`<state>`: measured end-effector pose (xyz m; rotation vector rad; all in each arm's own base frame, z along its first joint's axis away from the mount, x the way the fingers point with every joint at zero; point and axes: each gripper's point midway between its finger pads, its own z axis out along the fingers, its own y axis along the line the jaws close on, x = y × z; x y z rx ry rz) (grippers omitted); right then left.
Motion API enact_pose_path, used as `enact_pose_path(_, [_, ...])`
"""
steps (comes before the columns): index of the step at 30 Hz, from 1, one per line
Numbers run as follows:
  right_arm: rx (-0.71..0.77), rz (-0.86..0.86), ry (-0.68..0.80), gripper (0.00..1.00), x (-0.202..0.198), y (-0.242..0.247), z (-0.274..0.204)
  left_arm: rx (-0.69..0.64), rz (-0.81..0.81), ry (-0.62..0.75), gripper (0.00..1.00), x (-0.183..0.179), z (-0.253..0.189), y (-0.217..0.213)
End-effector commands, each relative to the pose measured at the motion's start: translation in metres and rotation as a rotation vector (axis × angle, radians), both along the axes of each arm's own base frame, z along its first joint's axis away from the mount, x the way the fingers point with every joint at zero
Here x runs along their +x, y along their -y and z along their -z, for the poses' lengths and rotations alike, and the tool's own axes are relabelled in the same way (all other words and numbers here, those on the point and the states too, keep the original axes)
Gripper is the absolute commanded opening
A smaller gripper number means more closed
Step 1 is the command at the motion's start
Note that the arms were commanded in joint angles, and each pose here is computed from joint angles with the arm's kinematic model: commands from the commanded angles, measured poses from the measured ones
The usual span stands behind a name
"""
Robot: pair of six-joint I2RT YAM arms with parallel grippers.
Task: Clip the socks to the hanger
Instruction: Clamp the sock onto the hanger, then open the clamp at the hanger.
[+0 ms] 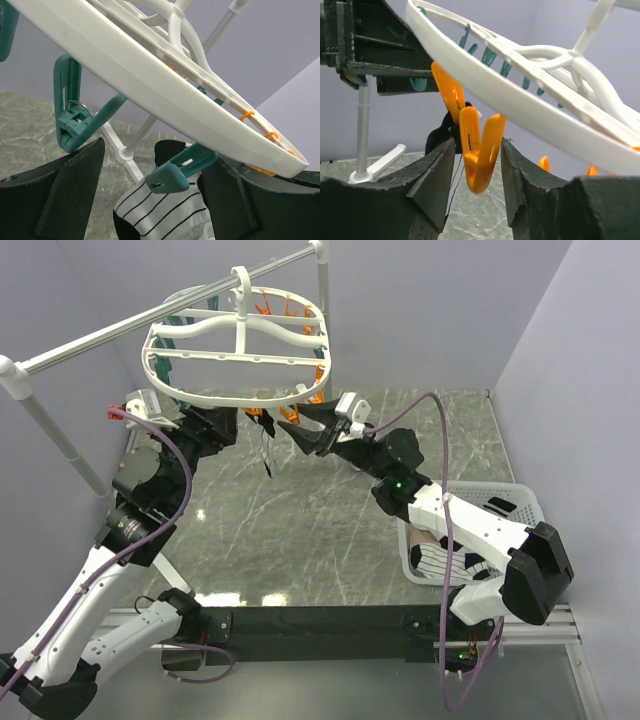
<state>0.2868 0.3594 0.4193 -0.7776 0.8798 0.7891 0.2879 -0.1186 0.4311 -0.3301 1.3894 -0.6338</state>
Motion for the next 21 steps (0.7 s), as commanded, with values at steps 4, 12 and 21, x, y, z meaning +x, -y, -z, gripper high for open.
enact_pose_path(4, [0.031,-0.015,0.043,0.39,-0.003,0.004,-0.025,-0.013,0.005,0.036,0.82,-0.006,-0.01,-0.004])
enact_pose_path(12, [0.017,0.022,0.021,0.33,0.0,0.01,-0.018,-0.014,0.005,0.035,0.82,-0.005,-0.01,-0.003])
enact_pose_path(21, [0.008,0.038,-0.016,0.37,0.002,0.013,-0.013,-0.019,0.012,0.036,0.82,-0.005,-0.01,-0.003])
